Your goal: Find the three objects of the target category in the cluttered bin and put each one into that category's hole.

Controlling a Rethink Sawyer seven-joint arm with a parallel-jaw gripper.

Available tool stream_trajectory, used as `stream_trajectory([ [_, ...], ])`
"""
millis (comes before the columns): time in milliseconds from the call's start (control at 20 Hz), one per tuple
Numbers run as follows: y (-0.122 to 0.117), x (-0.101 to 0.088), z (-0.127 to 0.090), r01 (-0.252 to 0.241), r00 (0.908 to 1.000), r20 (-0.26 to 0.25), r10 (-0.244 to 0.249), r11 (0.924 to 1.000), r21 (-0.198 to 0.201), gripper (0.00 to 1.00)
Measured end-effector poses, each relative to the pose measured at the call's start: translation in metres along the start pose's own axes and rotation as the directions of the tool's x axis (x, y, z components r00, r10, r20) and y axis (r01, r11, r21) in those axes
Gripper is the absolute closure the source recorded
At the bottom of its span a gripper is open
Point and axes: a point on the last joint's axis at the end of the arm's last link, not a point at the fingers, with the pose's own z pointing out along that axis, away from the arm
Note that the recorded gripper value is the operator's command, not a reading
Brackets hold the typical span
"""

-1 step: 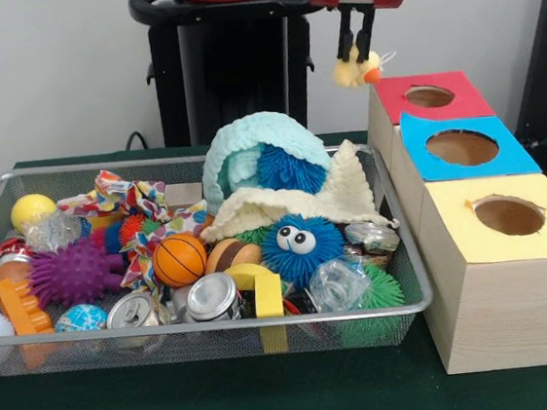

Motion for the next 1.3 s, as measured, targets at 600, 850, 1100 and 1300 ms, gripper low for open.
stream_trajectory([
  [600,0.018,0.003,-0.002,0.001,1.0000,0.003,-0.001,0.9999,-0.012,1.00],
  [850,0.027,0.006,-0.003,-0.018,0.9998,0.004,0.018,0.9997,-0.016,1.00],
  [1100,0.040,0.010,-0.004,-0.050,0.9988,0.006,0.050,0.9986,-0.016,1.00],
  [1300,0.047,0.013,-0.004,-0.074,0.9972,0.006,0.074,0.9971,-0.016,1.00],
])
